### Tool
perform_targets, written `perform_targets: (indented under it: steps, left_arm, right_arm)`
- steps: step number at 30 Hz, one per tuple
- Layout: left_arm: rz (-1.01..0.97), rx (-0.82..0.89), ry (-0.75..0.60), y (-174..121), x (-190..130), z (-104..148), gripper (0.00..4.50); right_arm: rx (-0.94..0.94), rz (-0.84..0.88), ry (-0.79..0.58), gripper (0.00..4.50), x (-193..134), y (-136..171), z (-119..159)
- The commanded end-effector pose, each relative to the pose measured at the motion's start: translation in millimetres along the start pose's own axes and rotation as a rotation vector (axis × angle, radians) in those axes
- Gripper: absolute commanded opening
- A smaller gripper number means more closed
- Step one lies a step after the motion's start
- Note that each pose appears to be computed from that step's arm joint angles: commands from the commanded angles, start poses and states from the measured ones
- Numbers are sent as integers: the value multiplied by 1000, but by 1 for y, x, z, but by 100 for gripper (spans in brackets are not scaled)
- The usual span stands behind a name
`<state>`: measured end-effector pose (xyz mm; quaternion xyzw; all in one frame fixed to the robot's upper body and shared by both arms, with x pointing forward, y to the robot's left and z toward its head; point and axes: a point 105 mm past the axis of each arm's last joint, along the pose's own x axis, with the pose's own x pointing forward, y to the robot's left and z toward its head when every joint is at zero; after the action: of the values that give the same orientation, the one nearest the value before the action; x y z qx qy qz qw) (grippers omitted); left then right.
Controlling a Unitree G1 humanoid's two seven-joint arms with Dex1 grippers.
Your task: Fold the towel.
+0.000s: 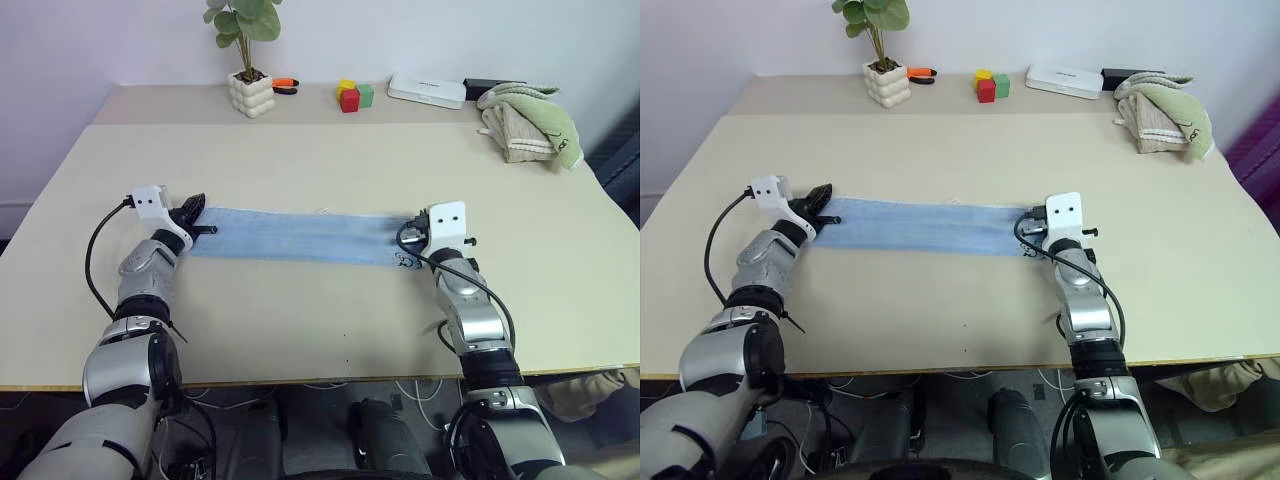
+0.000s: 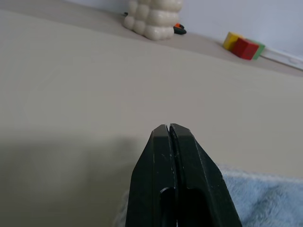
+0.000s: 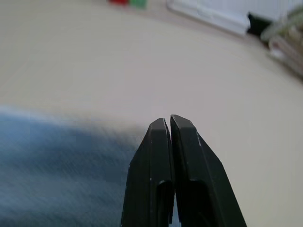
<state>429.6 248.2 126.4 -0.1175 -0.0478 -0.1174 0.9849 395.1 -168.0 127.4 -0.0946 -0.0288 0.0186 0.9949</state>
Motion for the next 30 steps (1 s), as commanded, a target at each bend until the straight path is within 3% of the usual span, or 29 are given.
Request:
perform_targets:
  steps: [1,7,11,14,19,24,30]
  left_arm:
    - [-112,36,-109,-34,21,41,0]
    - [-262,6,-63,-119,44,29,0]
    - [-350,-66,21,-161,42,-11,0]
    - [-378,-67,86,-175,38,-36,0]
    - [-308,-43,144,-157,37,-51,0]
    - [-241,10,124,-127,33,-43,0]
    - [-190,98,112,-96,20,-40,0]
  right_arm:
    - [58,57,-118,10,4,18,44]
    - [165,163,-69,10,9,63,40]
    - [251,238,15,10,12,93,19]
    - [254,280,90,10,12,107,1]
    - [244,212,124,10,16,90,-12]
    - [218,94,168,10,17,61,-31]
    - [188,59,146,10,13,49,-33]
